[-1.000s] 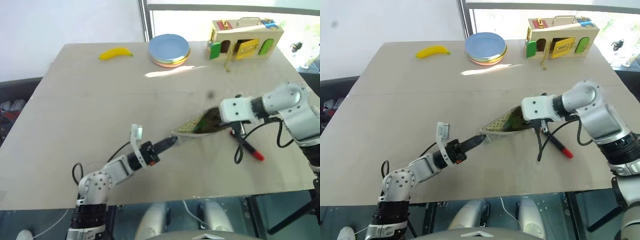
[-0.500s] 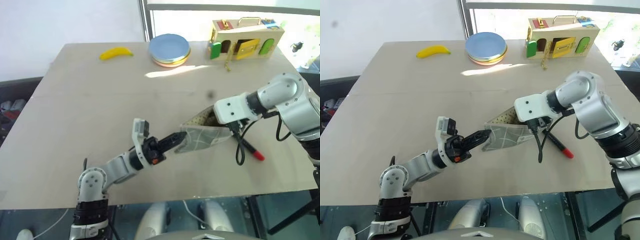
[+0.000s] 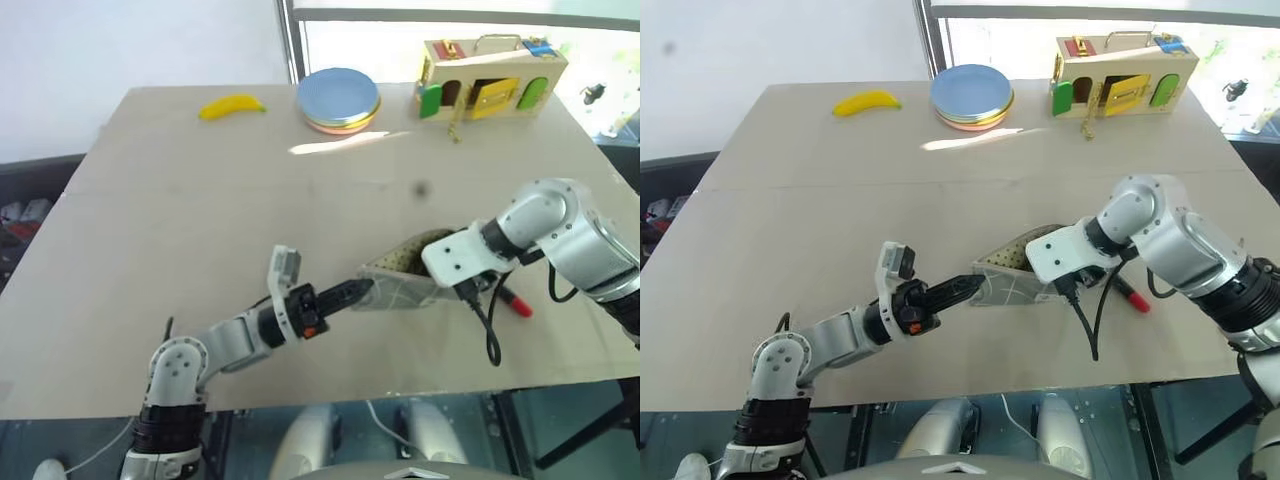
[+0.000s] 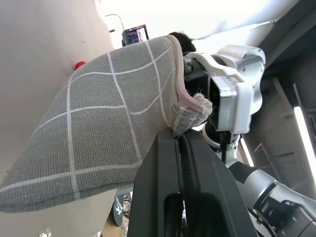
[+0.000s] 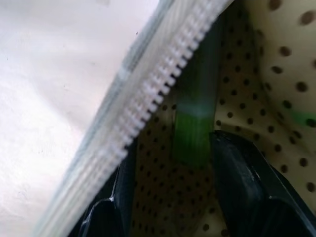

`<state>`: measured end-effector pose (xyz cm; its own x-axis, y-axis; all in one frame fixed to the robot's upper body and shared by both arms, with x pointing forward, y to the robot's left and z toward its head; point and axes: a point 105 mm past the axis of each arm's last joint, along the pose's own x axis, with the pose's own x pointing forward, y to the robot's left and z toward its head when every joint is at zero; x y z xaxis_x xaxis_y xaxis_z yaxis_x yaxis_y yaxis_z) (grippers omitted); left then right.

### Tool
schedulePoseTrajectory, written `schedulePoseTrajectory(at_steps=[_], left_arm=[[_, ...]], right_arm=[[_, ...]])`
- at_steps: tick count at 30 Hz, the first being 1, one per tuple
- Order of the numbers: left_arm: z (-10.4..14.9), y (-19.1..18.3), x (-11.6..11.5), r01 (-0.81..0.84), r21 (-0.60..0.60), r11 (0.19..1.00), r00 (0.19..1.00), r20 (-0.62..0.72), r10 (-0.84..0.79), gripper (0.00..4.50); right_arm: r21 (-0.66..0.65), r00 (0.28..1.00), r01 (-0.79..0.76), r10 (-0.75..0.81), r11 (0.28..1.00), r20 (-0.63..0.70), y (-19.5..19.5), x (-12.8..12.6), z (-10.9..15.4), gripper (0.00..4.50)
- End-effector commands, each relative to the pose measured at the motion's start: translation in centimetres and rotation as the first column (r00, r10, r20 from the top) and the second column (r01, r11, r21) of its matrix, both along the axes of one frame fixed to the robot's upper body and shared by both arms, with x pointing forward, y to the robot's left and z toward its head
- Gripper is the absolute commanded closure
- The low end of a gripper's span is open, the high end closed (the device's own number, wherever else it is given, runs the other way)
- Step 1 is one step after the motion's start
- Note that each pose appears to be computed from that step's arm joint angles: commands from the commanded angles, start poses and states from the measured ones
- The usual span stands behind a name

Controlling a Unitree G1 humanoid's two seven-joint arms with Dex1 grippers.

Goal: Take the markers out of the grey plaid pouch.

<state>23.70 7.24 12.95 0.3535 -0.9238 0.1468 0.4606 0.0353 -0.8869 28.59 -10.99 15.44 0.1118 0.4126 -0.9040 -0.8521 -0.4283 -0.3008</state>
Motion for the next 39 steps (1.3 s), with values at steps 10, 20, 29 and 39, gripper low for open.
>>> schedulePoseTrajectory(at_steps=[10,20,29,39], left_arm=[[-1.8,0.2,-0.7,-0.001,0.012,1.000,1.000,-0.017,0.001,4.50],[-2.2,0.4,-0.8,-0.008,-0.003,1.000,1.000,-0.020,0.008,4.50],[-2.4,0.5,-1.0,-0.007,-0.004,1.000,1.000,-0.015,0.007,4.50],[-2.5,0.7,-0.9,-0.020,-0.012,1.000,1.000,-0.011,0.019,4.50]], right_arm=[[-0.132,0.999,-0.033,0.036,0.991,0.017,0.2,1.4,-2.7,2.16],[-0.115,0.999,-0.041,0.041,0.992,0.003,0.9,1.3,-4.6,3.53],[-0.038,0.999,-0.032,0.032,0.999,0.010,1.4,1.2,-3.8,3.70],[0.157,0.997,-0.018,0.005,0.987,0.079,1.8,1.0,2.4,3.70]])
